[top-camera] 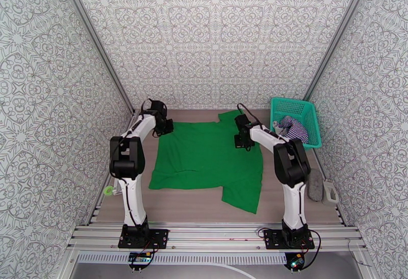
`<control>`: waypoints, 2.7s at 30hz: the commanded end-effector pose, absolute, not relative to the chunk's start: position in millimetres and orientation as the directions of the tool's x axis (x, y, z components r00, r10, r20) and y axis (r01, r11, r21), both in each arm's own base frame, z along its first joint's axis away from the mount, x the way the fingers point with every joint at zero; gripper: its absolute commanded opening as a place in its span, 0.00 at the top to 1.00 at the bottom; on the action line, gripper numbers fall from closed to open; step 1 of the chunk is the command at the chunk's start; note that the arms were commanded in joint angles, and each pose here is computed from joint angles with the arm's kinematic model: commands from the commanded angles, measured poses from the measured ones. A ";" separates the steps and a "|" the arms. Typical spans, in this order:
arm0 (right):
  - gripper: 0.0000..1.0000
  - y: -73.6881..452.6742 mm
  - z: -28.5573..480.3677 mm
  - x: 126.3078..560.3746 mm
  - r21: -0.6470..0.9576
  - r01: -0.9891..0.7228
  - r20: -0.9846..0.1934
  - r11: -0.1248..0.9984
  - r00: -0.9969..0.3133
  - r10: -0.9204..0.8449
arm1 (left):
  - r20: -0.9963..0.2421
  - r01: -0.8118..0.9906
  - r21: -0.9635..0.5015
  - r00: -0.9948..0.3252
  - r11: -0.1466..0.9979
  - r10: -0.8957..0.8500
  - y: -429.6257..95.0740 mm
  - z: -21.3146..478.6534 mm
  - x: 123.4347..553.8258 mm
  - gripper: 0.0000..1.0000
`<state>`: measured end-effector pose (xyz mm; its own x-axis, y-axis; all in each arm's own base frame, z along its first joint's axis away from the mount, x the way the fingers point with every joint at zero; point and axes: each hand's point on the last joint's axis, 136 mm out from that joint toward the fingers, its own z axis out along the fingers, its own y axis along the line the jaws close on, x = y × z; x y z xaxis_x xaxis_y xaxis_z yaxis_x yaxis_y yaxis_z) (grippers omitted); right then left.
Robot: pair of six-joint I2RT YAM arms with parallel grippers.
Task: Fold and stack the mixed laundry pile
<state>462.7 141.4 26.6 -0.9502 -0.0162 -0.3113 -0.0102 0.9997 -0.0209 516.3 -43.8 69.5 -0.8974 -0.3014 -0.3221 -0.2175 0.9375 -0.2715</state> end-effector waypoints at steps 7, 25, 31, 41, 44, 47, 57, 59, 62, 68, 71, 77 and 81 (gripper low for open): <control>0.94 133.3 8.8 491.2 -0.017 0.078 -0.261 0.997 -0.963 0.071 | -0.229 -0.356 -0.339 -0.866 0.871 -0.444 -25.6 12.0 533.2 1.00; 0.89 142.4 18.8 552.2 0.040 0.054 -0.283 0.998 -0.957 0.063 | -0.259 -0.357 -0.458 -0.822 0.814 -0.506 -4.8 16.1 601.2 0.97; 0.78 145.5 96.1 534.3 0.133 0.052 -0.390 0.990 -0.915 0.101 | -0.394 -0.259 -0.424 -0.810 0.868 -0.434 -4.3 96.8 588.5 0.79; 0.65 124.7 124.8 378.4 0.287 0.108 -0.338 0.952 -0.918 0.207 | -0.417 -0.336 -0.352 -0.779 0.874 -0.468 13.6 139.1 419.9 0.55; 0.61 118.6 112.2 323.1 0.322 0.132 -0.262 0.938 -0.939 0.222 | -0.385 -0.374 -0.353 -0.777 0.857 -0.498 16.9 130.7 366.3 0.53; 0.56 117.8 96.4 273.4 0.376 0.155 -0.182 0.914 -0.954 0.237 | -0.341 -0.398 -0.379 -0.779 0.835 -0.526 10.6 118.7 321.7 0.49; 0.54 110.3 51.3 190.4 0.412 0.268 -0.017 0.871 -0.953 0.302 | -0.240 -0.458 -0.426 -0.774 0.780 -0.586 -11.6 80.8 253.6 0.43; 0.56 113.6 44.5 186.1 0.427 0.282 0.011 0.859 -0.951 0.308 | -0.210 -0.467 -0.441 -0.776 0.766 -0.594 -15.9 77.4 254.8 0.43; 0.60 115.7 34.4 184.9 0.434 0.305 0.034 0.848 -0.946 0.323 | -0.180 -0.499 -0.421 -0.773 0.758 -0.608 -16.9 66.2 252.2 0.43; 0.66 118.4 16.4 180.6 0.415 0.312 0.074 0.855 -0.948 0.310 | -0.163 -0.559 -0.345 -0.755 0.754 -0.635 -7.7 47.0 241.3 0.41; 0.72 121.2 15.6 182.9 0.422 0.312 0.075 0.851 -0.948 0.310 | -0.152 -0.574 -0.314 -0.756 0.757 -0.636 -6.1 38.4 237.4 0.40; 0.85 122.8 19.5 187.4 0.432 0.312 0.062 0.846 -0.946 0.317 | -0.146 -0.583 -0.316 -0.750 0.748 -0.646 -9.7 21.6 252.0 0.41; 0.89 122.3 22.7 188.1 0.434 0.307 0.051 0.847 -0.947 0.317 | -0.168 -0.589 -0.314 -0.737 0.744 -0.654 -6.8 15.6 266.4 0.45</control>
<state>186.7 118.2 18.4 -0.9442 0.3235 0.0619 0.3193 0.8529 0.4131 244.8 -11.6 17.9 -0.7615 -0.6404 -0.0998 -0.5913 0.7494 -0.2979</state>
